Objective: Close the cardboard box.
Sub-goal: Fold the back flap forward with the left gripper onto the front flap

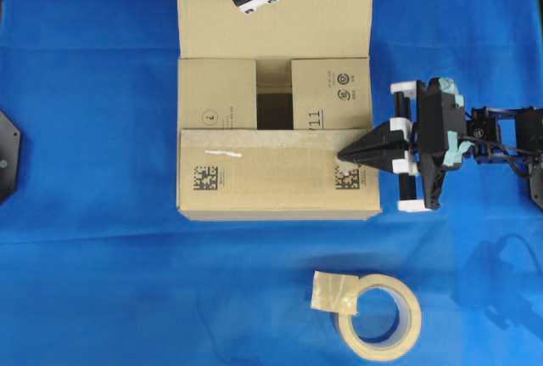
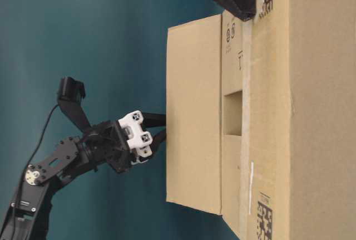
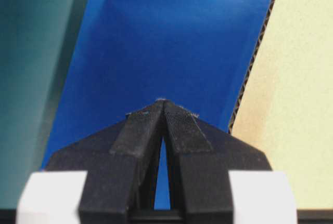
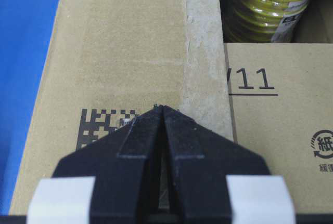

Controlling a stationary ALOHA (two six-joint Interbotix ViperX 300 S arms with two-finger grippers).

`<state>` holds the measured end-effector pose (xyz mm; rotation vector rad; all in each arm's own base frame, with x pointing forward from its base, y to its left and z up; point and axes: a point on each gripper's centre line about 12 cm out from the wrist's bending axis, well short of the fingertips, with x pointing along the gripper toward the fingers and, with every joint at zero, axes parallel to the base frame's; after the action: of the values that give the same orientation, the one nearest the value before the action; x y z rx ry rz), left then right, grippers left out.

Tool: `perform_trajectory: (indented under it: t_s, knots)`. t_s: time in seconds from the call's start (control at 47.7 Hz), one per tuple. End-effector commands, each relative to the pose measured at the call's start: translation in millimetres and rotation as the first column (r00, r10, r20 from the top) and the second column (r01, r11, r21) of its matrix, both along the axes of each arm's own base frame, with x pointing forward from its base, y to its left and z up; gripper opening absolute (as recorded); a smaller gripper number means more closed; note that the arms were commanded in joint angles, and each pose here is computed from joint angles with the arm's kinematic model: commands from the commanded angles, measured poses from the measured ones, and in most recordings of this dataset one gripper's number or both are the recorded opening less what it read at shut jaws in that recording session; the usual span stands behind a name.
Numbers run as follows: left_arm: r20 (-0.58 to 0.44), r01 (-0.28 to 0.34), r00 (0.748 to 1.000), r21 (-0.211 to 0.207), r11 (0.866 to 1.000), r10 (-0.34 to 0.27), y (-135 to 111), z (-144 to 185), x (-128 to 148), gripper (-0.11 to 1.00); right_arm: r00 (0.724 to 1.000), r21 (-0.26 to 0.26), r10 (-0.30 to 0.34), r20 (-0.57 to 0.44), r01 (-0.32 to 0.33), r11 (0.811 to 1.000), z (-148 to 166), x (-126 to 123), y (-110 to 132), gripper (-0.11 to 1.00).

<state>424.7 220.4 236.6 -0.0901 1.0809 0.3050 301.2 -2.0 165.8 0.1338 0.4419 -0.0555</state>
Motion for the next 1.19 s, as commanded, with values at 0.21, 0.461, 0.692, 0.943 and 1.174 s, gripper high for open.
perform_trajectory:
  t_s: [0.21,0.461,0.692,0.943,1.174]
  knots:
    - [0.021,0.073,0.997,0.004,0.997,-0.073,-32.9,34.8,14.3,0.0,1.0,-0.002,-0.008,0.027,0.008,1.0,6.4,3.5,-2.5,0.0]
    - [0.008,0.094,0.996,-0.022,0.995,-0.093,-57.5,37.5,17.8,0.0,0.999,-0.003,-0.013,0.034,0.013,1.0,7.1,3.8,-3.9,0.0]
    - [0.0,0.142,0.99,-0.039,0.989,-0.142,-93.0,34.1,19.4,0.0,0.999,-0.005,-0.016,0.037,0.016,1.0,7.4,3.9,-5.3,0.0]
    - [0.041,0.178,0.983,-0.032,0.984,-0.176,-121.4,24.0,14.7,0.0,0.999,-0.007,-0.024,0.041,0.025,1.0,7.9,4.1,-8.1,0.0]
    - [0.115,0.157,0.982,-0.034,0.987,-0.153,-137.2,12.2,1.3,0.0,0.999,-0.007,-0.026,0.041,0.026,1.0,7.9,4.0,-8.6,0.0]
